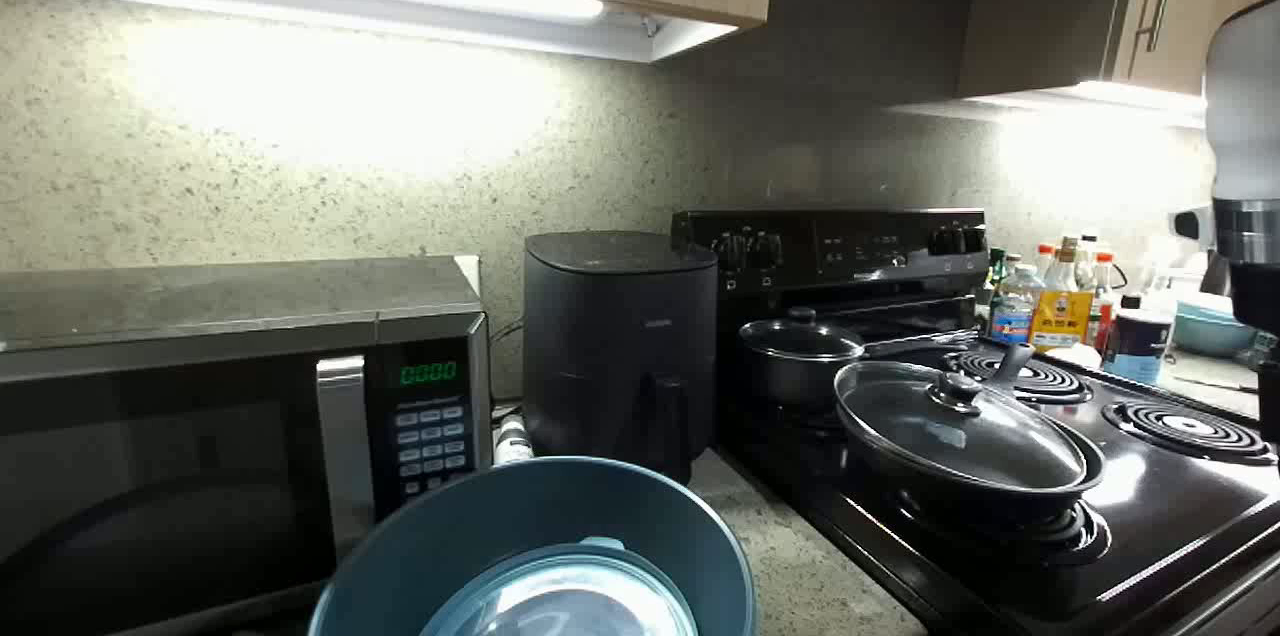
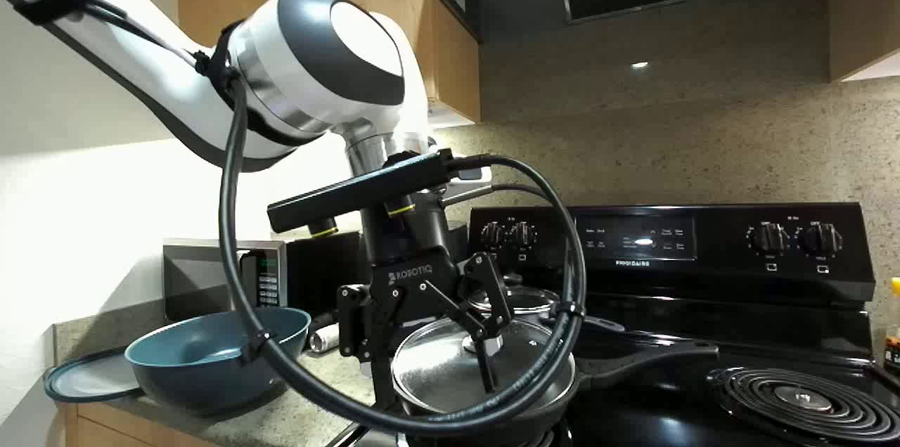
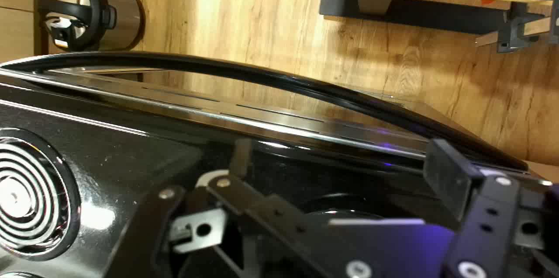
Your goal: Take the lid off of the pot and put it into the bowl
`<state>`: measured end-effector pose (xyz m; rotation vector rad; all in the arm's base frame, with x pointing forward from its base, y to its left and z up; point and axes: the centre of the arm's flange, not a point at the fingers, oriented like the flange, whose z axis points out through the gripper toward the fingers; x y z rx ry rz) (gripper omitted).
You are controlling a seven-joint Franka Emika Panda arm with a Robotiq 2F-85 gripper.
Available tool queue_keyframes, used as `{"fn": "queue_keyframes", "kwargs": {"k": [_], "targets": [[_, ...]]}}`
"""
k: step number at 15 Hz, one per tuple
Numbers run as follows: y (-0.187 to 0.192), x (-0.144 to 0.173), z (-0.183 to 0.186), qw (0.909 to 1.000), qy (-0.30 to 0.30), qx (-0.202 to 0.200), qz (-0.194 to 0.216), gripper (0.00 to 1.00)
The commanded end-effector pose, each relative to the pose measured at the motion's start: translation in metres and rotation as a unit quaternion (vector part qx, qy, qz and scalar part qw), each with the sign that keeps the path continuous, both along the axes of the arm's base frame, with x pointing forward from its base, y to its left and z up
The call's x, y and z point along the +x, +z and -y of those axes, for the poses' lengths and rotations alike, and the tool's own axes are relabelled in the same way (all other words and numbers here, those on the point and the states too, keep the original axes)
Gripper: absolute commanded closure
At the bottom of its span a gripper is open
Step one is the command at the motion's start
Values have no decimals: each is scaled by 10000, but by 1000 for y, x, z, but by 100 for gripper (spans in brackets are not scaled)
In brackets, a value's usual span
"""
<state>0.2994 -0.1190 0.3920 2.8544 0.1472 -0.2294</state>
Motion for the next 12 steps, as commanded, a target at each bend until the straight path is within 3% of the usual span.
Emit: {"fn": "queue_keyframes", "kwargs": {"k": [1, 7, 9, 12], "targets": [[0, 0, 0, 10000, 0, 0, -1, 0], [2, 6, -3, 10000, 62, -14, 21, 0], [10, 25, -11, 9990, 340, -66, 288, 0], [35, 61, -42, 9894, 1058, -100, 995, 0]]}}
